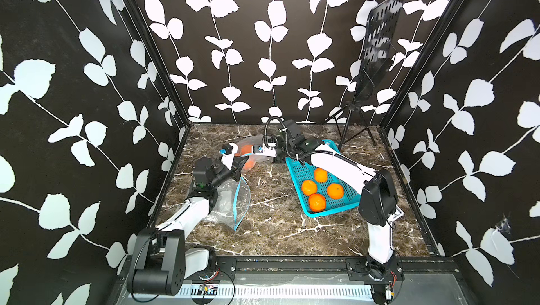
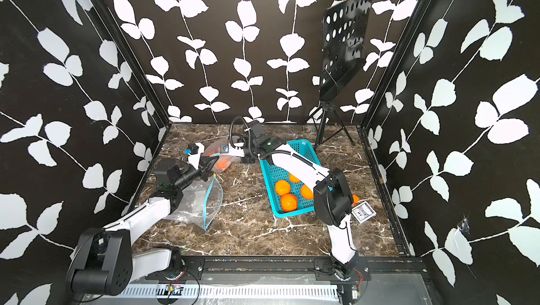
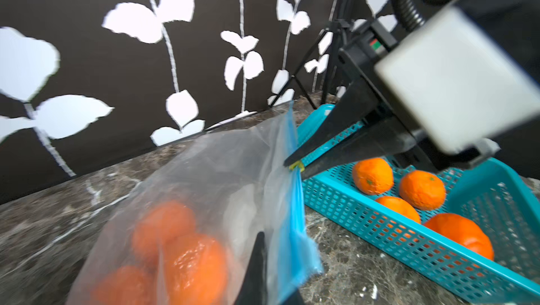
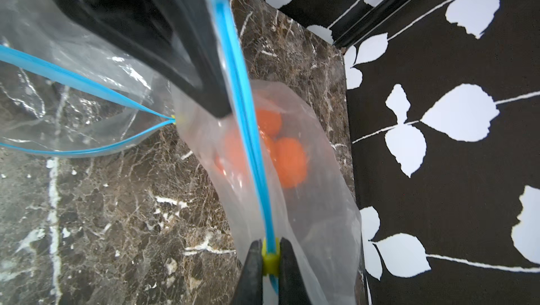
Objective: Open the zip-top bag and take out the orange
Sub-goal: Unzip the zipper on the zipper food storage bag.
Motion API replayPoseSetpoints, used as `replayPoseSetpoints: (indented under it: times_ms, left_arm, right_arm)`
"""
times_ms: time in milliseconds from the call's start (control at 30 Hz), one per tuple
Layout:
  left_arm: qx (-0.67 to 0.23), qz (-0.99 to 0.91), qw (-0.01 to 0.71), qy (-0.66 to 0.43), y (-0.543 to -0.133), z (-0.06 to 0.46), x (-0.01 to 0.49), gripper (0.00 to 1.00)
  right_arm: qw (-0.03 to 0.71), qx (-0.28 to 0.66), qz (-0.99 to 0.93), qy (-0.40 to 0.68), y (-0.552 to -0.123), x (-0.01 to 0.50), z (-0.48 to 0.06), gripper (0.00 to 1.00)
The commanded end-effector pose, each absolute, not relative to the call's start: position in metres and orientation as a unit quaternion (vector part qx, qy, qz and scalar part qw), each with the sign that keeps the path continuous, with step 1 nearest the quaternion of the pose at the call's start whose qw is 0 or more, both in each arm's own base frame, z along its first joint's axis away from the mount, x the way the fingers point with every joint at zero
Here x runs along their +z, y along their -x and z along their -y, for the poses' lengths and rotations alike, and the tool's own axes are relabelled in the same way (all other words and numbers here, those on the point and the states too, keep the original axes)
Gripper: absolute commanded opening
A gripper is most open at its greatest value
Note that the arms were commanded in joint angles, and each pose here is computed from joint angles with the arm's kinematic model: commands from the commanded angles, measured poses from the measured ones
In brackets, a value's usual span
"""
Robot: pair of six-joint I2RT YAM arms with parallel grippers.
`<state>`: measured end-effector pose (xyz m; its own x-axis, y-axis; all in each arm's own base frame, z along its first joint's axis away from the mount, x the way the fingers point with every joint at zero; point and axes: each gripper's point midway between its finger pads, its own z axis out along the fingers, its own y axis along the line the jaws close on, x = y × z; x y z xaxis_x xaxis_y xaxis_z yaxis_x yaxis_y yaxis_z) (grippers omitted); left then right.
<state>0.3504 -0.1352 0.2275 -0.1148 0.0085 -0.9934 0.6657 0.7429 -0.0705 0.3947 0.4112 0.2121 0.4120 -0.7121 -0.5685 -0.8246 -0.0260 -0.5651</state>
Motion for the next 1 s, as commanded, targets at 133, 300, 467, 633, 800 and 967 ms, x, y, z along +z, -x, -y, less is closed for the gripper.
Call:
replayPoseSetpoints:
  times_ms: [133, 300, 467, 633, 800, 967]
  left_arm:
    - [-0.22, -0.703, 0.658, -0.16, -0.358, 0.099, 0.248, 0.0]
    - [-0.205, -0.718, 0.653, -0.127, -0.361, 0.087, 0.242, 0.0]
    - [-0.205, -0.723, 0.649, -0.116, -0.361, 0.084, 0.238, 0.0]
    - [-0.199, -0.73, 0.643, -0.113, -0.359, 0.08, 0.237, 0.0]
    - [-0.215, -0.729, 0.639, -0.121, -0.356, 0.086, 0.236, 0.0]
    - [-0.298, -0.718, 0.625, -0.073, -0.366, 0.095, 0.261, 0.51]
  right_arm:
    - [0.428, -0.04, -0.656, 0.62, -0.469, 0.181, -0.334, 0.0]
    - [0.43, -0.061, -0.688, 0.581, -0.486, 0.176, -0.31, 0.0]
    - [0.44, -0.069, -0.693, 0.567, -0.49, 0.179, -0.299, 0.0]
    - [0.449, -0.048, -0.707, 0.545, -0.496, 0.178, -0.291, 0.0]
    - [0.458, -0.029, -0.715, 0.527, -0.5, 0.183, -0.291, 0.0]
    - [0.474, 0.103, -0.697, 0.528, -0.482, 0.197, -0.334, 0.0]
